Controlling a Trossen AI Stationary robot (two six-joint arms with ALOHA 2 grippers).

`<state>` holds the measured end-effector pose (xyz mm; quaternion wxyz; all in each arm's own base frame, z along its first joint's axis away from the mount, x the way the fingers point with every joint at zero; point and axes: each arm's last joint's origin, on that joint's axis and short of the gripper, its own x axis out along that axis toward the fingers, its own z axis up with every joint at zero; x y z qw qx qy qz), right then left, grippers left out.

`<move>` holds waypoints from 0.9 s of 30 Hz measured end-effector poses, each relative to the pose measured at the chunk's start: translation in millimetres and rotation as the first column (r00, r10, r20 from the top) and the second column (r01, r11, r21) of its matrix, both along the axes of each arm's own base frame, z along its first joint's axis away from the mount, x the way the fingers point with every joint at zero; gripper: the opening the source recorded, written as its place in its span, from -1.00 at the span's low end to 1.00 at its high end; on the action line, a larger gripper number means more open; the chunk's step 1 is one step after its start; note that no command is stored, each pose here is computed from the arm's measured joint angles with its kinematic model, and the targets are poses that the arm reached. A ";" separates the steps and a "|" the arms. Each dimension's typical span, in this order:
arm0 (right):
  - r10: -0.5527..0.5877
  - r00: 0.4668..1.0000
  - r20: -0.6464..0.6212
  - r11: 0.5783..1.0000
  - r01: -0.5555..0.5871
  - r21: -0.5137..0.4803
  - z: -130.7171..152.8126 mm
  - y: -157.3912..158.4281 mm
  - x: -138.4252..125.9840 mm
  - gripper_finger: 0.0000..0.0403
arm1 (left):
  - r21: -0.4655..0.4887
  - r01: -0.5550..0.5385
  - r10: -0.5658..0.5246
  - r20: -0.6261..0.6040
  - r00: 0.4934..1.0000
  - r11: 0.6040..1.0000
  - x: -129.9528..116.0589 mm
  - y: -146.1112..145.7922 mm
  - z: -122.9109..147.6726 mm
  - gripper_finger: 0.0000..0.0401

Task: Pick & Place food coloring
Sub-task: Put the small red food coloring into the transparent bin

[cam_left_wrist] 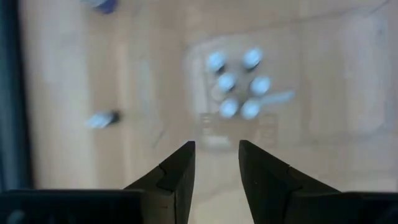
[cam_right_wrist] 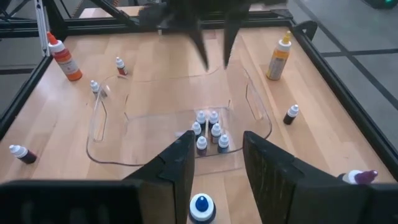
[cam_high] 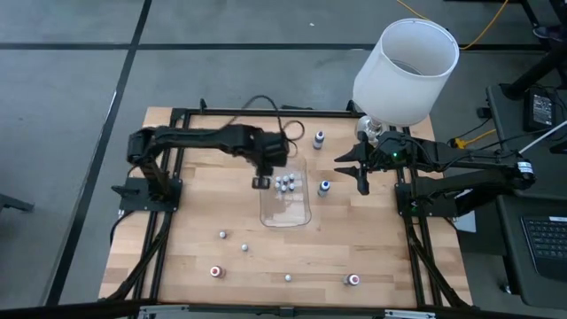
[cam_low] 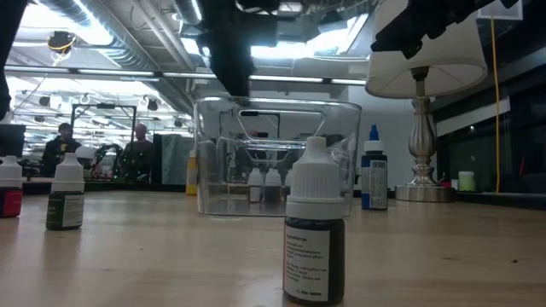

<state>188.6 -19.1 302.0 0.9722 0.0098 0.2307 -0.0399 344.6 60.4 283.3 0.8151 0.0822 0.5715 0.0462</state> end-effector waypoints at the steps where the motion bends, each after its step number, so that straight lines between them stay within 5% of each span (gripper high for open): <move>1: 0.001 1.000 0.000 1.000 -0.001 -0.001 0.0 0.0 0.0 -0.32 | 0.017 -0.015 0.015 -0.005 1.000 1.000 -6.3 3.1 5.8 -0.41; 5: 0.001 1.000 0.003 1.000 -0.001 -0.002 0.3 0.0 0.2 -0.32 | 0.040 -0.114 0.114 -0.002 0.993 0.993 -40.8 17.0 28.2 -0.41; 8: 0.001 1.000 0.010 1.000 0.000 -0.002 0.8 0.0 0.4 -0.32 | -0.061 -0.182 0.184 0.029 0.983 0.981 -71.9 16.9 35.6 -0.42; 17: 0.000 1.000 0.009 1.000 0.000 -0.001 0.8 0.0 0.4 -0.32 | -0.268 -0.251 0.283 0.086 0.955 0.930 -167.4 -33.6 15.9 -0.46; 27: 0.000 1.000 -0.006 1.000 0.000 0.000 -0.5 0.0 -0.2 -0.32 | -0.408 -0.216 0.327 0.224 0.918 0.887 -211.5 -79.2 0.8 -0.44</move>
